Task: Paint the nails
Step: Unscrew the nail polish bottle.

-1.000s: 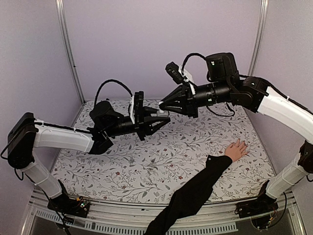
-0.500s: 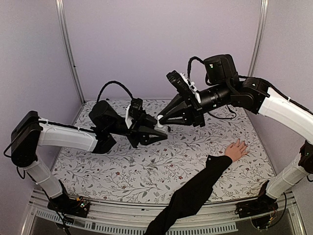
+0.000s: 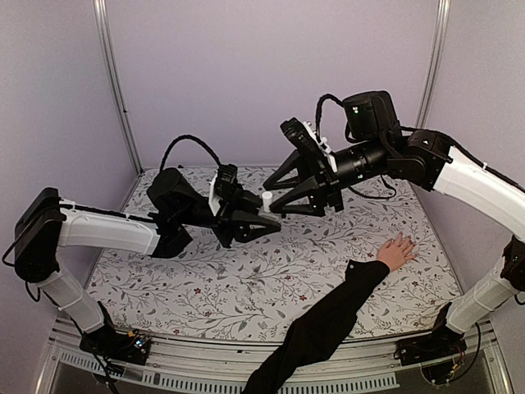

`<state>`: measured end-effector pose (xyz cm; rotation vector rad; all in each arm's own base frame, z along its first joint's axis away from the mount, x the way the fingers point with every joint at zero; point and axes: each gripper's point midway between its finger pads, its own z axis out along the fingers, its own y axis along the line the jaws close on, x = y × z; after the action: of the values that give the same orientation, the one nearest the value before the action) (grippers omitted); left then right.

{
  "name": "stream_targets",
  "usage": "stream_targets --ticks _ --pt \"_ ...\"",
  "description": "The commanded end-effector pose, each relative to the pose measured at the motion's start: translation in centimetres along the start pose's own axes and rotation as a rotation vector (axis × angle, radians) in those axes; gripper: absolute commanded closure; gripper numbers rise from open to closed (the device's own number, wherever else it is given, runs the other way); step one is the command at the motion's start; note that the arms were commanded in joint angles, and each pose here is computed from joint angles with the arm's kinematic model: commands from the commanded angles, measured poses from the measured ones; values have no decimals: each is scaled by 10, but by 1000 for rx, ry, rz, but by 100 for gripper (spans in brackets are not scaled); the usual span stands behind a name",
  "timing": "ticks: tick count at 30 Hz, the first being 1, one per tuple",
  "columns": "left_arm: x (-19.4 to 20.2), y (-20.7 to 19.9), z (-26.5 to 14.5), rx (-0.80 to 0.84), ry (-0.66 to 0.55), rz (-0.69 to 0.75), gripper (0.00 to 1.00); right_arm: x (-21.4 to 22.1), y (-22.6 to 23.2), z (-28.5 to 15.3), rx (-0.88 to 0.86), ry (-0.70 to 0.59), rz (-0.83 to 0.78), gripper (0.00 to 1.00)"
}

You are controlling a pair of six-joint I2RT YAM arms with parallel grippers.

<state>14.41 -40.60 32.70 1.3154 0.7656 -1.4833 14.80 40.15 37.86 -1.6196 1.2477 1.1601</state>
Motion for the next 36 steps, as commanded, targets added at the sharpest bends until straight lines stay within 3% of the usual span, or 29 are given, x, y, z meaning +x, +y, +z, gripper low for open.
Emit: stream_targets --ticks 1,6,16,36 --pt "-10 34 -15 -255 17 106 100 -7 -11 -10 92 -27 7 45" --pt "-9 65 -31 -470 23 110 100 -9 -31 -17 233 -68 54 30" --pt "2 111 -55 -821 31 128 100 -3 -107 -50 699 -144 324 32" --pt "30 144 -62 -1018 164 130 100 22 -143 -28 764 -45 455 49"
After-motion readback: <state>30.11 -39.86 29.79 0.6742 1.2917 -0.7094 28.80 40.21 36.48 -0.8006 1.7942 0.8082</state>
